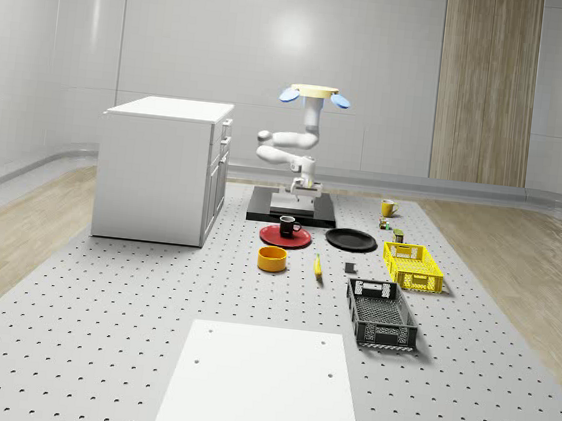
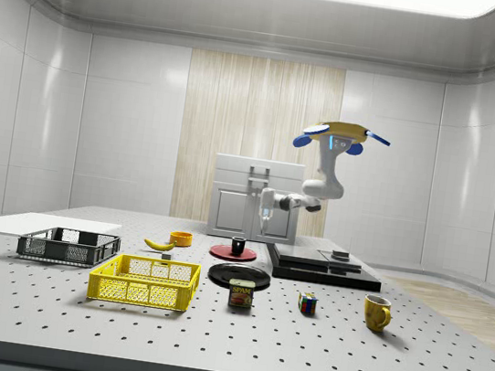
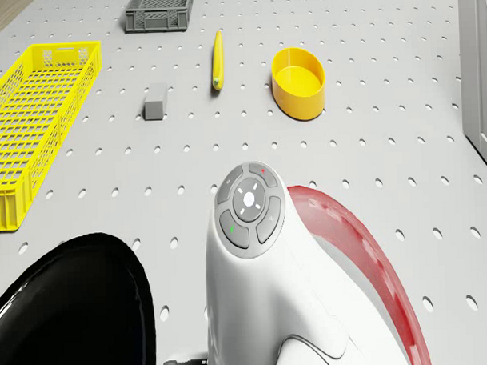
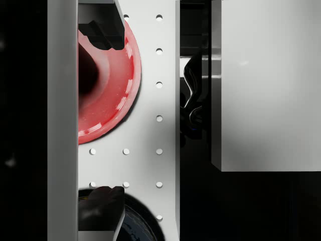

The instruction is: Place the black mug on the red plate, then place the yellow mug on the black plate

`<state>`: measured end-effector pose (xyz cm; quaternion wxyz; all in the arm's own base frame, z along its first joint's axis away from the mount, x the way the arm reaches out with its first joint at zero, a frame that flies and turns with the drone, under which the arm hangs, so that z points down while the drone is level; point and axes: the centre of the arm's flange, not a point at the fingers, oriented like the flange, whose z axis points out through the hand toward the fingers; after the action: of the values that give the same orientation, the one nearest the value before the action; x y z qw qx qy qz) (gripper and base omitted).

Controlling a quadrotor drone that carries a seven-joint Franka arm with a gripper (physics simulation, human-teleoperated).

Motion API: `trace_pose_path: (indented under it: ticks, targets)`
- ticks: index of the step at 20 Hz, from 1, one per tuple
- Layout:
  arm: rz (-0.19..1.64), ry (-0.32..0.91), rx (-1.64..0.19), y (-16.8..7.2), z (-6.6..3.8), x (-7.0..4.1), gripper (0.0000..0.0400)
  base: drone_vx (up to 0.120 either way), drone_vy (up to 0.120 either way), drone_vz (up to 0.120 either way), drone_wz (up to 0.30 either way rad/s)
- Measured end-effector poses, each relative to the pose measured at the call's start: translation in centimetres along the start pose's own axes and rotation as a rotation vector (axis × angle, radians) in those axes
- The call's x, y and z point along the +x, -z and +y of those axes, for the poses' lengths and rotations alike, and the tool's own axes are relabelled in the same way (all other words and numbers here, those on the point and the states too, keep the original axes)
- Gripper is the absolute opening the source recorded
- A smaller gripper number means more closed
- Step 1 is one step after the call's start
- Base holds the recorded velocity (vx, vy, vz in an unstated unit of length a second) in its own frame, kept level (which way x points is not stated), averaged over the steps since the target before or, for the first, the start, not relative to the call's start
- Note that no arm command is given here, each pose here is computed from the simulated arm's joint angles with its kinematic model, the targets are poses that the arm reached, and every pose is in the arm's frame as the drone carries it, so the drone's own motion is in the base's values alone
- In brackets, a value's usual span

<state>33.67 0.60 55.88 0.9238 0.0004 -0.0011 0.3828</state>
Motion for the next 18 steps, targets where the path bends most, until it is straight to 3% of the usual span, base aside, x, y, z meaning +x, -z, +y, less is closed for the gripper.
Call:
trace_pose_path:
  ticks: [18]
  targets:
    - [0.0, 0.0, 0.0, 0.0, 0.0, 0.0, 0.04, -0.12, 0.12, 0.0, 0.0]
